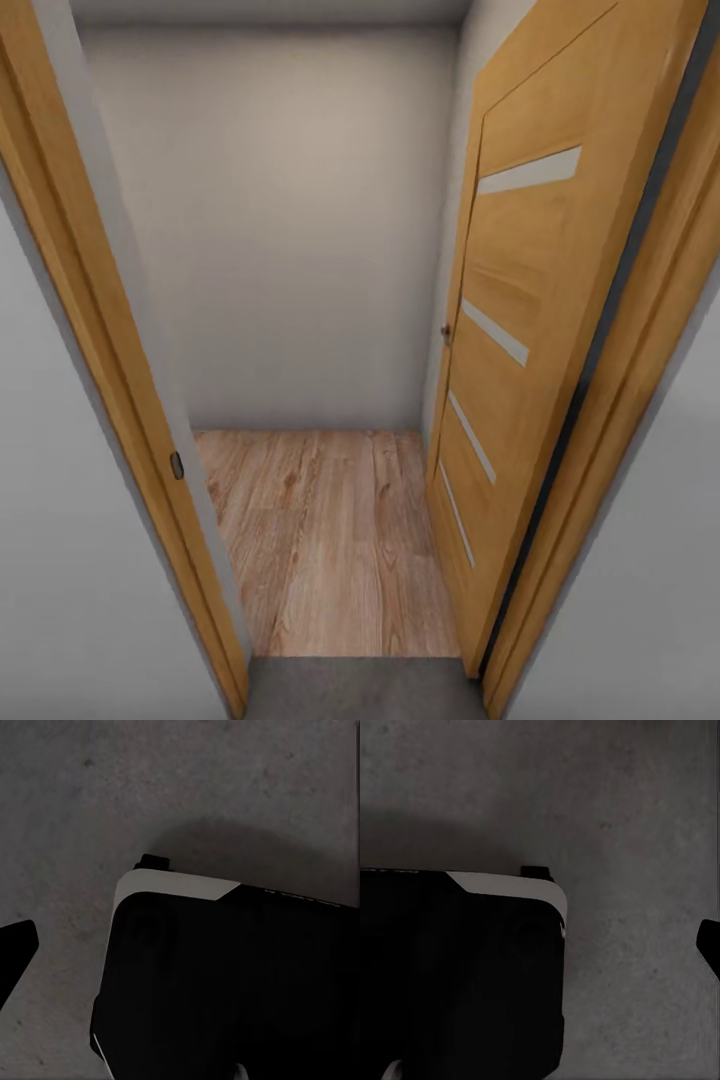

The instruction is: Move the two storage containers from the living room to the garage. In the garage, place one container on the floor and stack the other container on top of it (either order is fine).

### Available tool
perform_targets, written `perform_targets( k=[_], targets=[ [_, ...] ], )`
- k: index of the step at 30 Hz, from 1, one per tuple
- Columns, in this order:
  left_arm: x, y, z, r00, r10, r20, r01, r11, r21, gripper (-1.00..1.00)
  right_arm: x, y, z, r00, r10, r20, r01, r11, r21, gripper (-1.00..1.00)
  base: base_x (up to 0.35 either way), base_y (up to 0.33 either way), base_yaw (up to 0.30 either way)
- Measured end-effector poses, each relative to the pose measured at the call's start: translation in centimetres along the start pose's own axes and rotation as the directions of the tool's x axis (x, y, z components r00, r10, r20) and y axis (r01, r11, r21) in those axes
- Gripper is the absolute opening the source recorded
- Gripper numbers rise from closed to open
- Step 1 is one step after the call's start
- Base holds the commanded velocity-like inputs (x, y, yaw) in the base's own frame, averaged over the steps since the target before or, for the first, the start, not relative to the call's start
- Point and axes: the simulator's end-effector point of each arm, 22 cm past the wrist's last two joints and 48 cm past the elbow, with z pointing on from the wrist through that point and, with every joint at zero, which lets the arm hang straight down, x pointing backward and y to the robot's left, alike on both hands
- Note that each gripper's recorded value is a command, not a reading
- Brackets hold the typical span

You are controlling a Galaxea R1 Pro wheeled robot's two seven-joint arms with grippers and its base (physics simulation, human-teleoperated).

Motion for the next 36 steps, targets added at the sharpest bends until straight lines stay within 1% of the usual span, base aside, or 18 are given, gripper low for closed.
perform_targets(
  k=[6,14,18,36],
  targets=[
    [-0.06,0.02,0.00,1.000,0.000,0.002,0.000,1.000,0.000,1.00,0.00,0.02,0.00,1.000,0.000,0.000,0.000,1.000,0.000,1.00,0.158,-0.131,0.000],
    [-0.03,0.02,0.00,1.000,-0.002,0.001,0.002,1.000,-0.001,1.00,0.02,0.00,0.00,1.000,0.000,-0.001,0.000,1.000,0.000,1.00,0.089,-0.015,0.000],
    [-0.09,0.52,0.03,1.000,-0.004,0.001,0.004,1.000,-0.007,1.00,0.02,0.00,-0.01,1.000,0.000,0.000,0.000,1.000,0.000,1.00,0.284,-0.001,0.000],
    [-0.14,0.65,0.03,1.000,-0.003,0.002,0.003,1.000,-0.009,1.00,0.04,0.00,-0.01,1.000,0.000,-0.001,0.000,1.000,0.000,1.00,0.319,0.000,0.000]
  ],
)
